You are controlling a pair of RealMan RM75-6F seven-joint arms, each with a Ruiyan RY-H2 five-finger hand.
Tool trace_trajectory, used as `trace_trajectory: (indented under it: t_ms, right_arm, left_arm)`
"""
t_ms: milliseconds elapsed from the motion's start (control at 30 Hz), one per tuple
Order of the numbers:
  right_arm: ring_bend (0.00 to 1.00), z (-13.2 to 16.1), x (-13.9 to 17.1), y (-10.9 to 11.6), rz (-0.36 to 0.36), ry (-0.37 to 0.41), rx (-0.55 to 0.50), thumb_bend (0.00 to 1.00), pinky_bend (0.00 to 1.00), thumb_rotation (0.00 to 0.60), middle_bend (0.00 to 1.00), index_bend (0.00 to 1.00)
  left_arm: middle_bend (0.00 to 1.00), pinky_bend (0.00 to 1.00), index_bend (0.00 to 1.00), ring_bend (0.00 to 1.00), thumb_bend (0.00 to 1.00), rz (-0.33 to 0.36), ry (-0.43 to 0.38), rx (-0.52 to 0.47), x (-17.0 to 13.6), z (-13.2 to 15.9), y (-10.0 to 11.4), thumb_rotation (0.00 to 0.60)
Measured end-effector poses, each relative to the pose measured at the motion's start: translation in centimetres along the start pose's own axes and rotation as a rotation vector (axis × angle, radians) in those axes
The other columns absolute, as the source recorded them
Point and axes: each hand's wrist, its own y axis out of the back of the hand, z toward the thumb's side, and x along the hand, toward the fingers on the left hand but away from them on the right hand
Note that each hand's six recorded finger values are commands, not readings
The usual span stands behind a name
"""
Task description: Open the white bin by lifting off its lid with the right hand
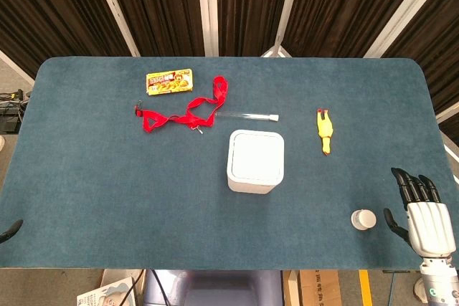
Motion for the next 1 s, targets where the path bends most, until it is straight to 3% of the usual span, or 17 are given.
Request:
trace_trajectory:
  t_ms: [333,400,467,533,700,867,1000]
  right_arm:
    - [0.19,0.0,0.1,0.1,0.003,-0.006,-0.011,0.35,0.14,0.6,0.16,0.09]
    - [0.21,0.1,0.1,0.1,0.0,-0.004,-0.012,0.35,0.2,0.6,0.16,0.09]
    - [0.3,0.1,0.1,0.0,0.001,-0.001,-0.009,0.35,0.33,0.6,0.16,0.09]
    - [0.35,0.3,0.2,0.0,-0.002,0.003,-0.004,0.35,0.4,0.6,0.18,0.1]
    - [0.38,1.2,0.5,0.4,-0.039,0.022,-0.025,0.35,0.43,0.6,0.24,0.12]
    - [0.49,2.3,0.2,0.0,-0.038,0.07,-0.039,0.38,0.48,0.6,0.39,0.12]
    - [0.66,3.5,-1.0,0.1,-0.043,0.12,-0.056,0.57,0.65,0.6,0.6,0.12]
  left_arm:
    - [0.0,0.0,0.08,0.0,0.05,-0.007,-0.002,0.005,-0.5,0.3,0.2,0.6]
    - [0.0,0.0,0.08,0.0,0.05,0.005,-0.011,-0.005,-0.5,0.4,0.4,0.6]
    - [0.0,0.0,0.08,0.0,0.05,0.018,-0.011,-0.014,-0.5,0.3,0.6,0.6]
    - [0.0,0.0,0.08,0.0,0.05,0.024,-0.001,-0.009,-0.5,-0.1,0.7,0.6]
    - [0.0,0.0,0.08,0.0,0.05,0.027,0.0,-0.003,-0.6,-0.1,0.8,0.6]
    - [0.0,0.0,0.08,0.0,0.05,0.023,-0.001,0.004,-0.6,0.1,0.7,0.6]
    - [0.0,0.0,0.08,0.0,0.05,0.017,-0.001,0.009,-0.5,0.2,0.5,0.6]
